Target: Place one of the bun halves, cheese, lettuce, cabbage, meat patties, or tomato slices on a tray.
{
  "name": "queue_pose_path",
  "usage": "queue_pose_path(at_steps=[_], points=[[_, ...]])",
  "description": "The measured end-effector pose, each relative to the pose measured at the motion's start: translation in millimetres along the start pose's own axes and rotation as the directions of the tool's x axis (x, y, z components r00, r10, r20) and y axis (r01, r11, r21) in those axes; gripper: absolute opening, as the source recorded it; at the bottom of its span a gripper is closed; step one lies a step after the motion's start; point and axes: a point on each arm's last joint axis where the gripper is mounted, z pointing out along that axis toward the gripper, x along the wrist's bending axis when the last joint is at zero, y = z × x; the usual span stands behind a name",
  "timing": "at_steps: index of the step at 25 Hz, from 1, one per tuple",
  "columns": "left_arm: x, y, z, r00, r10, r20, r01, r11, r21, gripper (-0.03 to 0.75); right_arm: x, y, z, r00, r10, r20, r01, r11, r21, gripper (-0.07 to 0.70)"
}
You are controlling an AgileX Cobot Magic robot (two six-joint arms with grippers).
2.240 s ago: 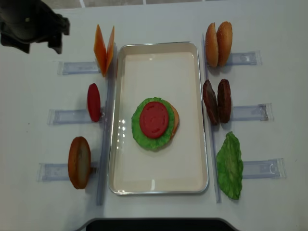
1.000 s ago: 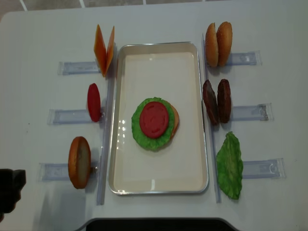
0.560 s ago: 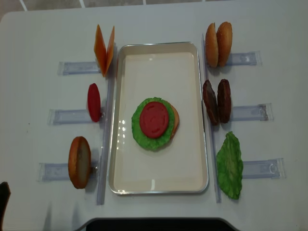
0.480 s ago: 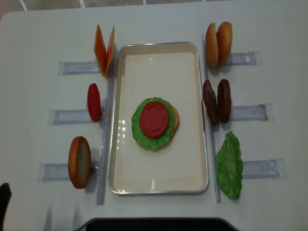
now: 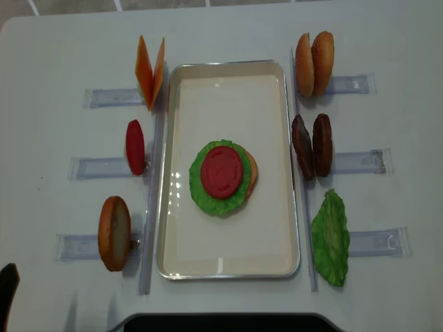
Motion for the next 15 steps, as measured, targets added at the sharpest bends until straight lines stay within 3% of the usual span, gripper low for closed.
queue_pose_path(at_steps=[15], points=[[0.0,0.0,0.0,1.0,0.0,0.0,0.0,1.0,0.0,0.597,0.0,0.0,0.0,1.0,0.0,0.0,0.0,1.0,0.0,0.472]])
